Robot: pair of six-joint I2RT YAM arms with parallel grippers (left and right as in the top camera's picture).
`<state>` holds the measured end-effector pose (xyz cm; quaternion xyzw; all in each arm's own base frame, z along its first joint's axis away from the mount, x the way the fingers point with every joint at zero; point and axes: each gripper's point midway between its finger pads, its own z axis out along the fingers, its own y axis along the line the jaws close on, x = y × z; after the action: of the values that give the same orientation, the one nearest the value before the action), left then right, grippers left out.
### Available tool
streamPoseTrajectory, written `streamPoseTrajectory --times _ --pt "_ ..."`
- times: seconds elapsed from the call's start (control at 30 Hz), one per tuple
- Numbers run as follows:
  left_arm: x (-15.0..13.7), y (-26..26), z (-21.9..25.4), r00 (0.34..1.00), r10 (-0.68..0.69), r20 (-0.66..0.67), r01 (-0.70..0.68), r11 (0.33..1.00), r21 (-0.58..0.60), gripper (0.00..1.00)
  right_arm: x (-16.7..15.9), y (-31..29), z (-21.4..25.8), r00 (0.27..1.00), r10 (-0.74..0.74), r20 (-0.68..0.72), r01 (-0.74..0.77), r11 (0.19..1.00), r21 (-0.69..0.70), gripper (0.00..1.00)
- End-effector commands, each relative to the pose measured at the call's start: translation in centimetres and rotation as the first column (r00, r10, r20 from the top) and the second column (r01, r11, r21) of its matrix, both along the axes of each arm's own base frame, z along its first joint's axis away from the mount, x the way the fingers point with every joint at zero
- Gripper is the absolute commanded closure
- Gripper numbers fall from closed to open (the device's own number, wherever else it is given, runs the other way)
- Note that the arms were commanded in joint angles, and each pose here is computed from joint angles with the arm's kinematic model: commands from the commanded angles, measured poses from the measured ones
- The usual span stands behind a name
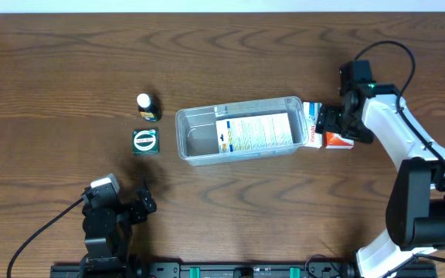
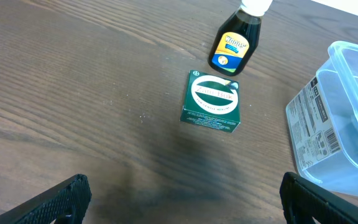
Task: Pack container
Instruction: 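Grasp the red-and-white box with the right gripper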
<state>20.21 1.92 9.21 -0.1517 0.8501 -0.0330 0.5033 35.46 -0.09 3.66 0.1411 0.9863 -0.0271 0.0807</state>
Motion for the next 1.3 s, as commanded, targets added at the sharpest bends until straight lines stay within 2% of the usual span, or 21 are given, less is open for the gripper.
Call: streamPoseTrajectory --times 0.0,0.17,0.47,0.77,0.97,1.27 --pt "0.0 -0.2 -0.4 1.000 -0.012 -0.006 0.012 1.000 -0.001 0.02 -0.4 -1.5 -0.9 0.999 -0.041 -0.003 0.041 0.999 -0.020 0.14" --pt "0.0 -0.2 -0.4 1.000 -0.012 -0.006 0.012 1.000 -0.002 0.02 0.1 -0.7 -2.0 0.999 0.007 0.034 -0.007 1.000 0.024 0.18" --pt "0.0 -0.2 -0.4 1.000 -0.012 -0.006 0.012 1.000 -0.002 0.02 -0.5 -0.7 -3.5 0.998 0.054 0.043 -0.054 0.998 0.016 0.26" --pt "0.0 -0.2 -0.4 1.000 -0.012 -0.006 0.012 1.000 -0.002 0.02 0.2 -0.9 -3.2 0.996 0.045 0.074 -0.047 0.999 0.022 0.53" --pt "0.0 -0.2 -0.4 1.000 -0.012 -0.006 0.012 1.000 -0.002 0.02 1.0 0.6 -1.3 0.990 0.061 0.127 -0.073 0.993 0.095 0.54" --pt "0.0 -0.2 -0.4 1.000 -0.012 -0.006 0.012 1.000 -0.002 0.02 1.9 3.0 7.1 0.933 0.131 0.336 -0.174 0.979 0.102 0.53"
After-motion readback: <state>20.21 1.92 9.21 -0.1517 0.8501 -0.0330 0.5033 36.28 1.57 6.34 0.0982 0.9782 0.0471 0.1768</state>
